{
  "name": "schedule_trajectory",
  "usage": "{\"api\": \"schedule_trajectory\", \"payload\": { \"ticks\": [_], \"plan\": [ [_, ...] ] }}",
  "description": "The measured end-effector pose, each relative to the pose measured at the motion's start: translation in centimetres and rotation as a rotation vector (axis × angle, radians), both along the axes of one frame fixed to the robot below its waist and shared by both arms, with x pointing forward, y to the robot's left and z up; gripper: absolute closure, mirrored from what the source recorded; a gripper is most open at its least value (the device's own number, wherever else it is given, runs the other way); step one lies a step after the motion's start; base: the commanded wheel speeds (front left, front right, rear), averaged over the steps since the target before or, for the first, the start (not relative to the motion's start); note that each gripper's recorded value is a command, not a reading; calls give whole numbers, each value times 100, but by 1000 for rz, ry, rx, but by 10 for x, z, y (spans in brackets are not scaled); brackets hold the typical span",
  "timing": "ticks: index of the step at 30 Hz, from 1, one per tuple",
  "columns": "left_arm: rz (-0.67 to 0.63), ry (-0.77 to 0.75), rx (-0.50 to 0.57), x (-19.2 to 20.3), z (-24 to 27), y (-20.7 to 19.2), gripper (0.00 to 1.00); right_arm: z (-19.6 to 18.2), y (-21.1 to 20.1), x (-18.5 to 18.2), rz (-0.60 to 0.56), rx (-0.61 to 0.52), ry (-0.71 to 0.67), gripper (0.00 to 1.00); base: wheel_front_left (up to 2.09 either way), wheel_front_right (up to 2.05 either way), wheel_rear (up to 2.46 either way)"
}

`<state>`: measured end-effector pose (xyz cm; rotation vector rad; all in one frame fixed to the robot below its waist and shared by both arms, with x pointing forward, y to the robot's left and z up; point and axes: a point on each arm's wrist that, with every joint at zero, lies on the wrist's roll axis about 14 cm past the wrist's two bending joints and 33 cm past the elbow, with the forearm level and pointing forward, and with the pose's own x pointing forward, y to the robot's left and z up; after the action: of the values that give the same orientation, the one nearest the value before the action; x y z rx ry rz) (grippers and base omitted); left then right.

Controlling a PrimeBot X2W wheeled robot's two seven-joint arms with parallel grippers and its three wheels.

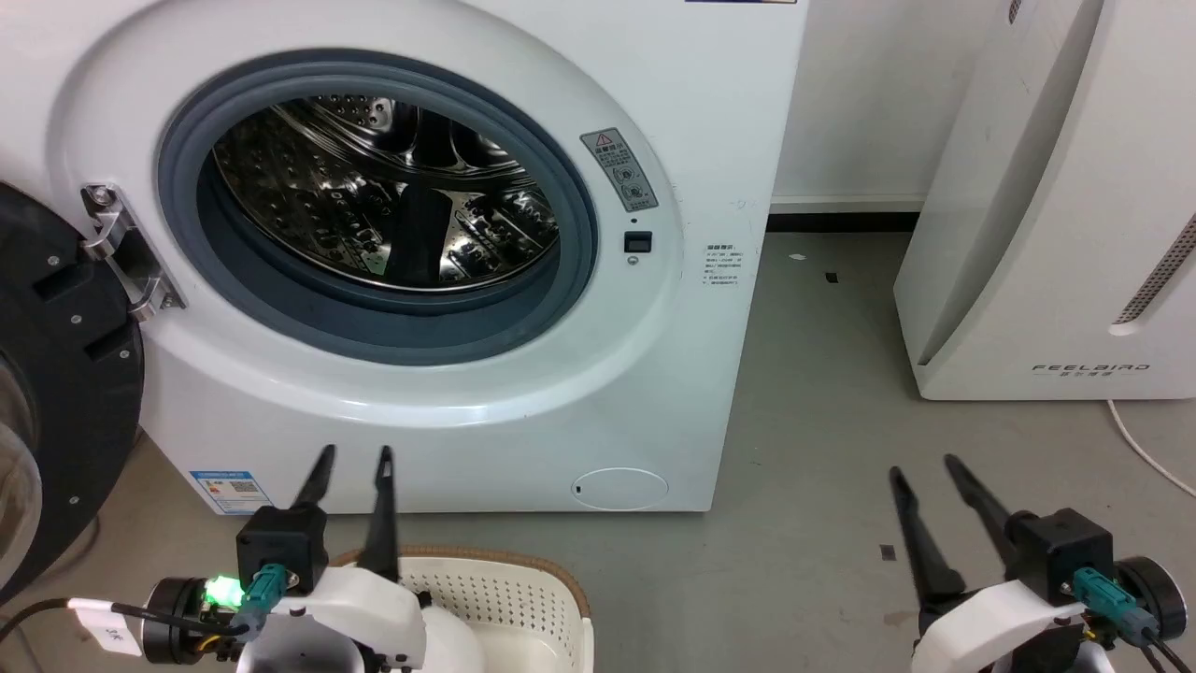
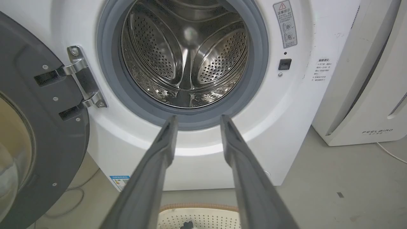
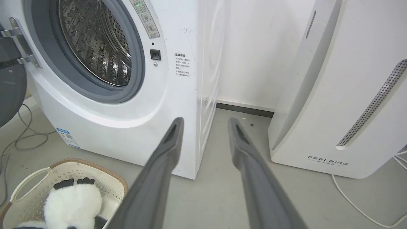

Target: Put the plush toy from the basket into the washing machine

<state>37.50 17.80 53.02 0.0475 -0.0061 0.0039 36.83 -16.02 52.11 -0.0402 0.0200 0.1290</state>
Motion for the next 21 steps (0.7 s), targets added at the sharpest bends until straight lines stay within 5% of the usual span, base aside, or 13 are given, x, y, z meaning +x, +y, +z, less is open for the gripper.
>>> {"api": "schedule_trajectory", "payload": {
  "ticks": [21],
  "plan": [
    [-54, 114, -26, 24, -42, -17, 0, -6, -11, 14, -33, 46, -4, 0, 0, 0, 0]
  ]
}}
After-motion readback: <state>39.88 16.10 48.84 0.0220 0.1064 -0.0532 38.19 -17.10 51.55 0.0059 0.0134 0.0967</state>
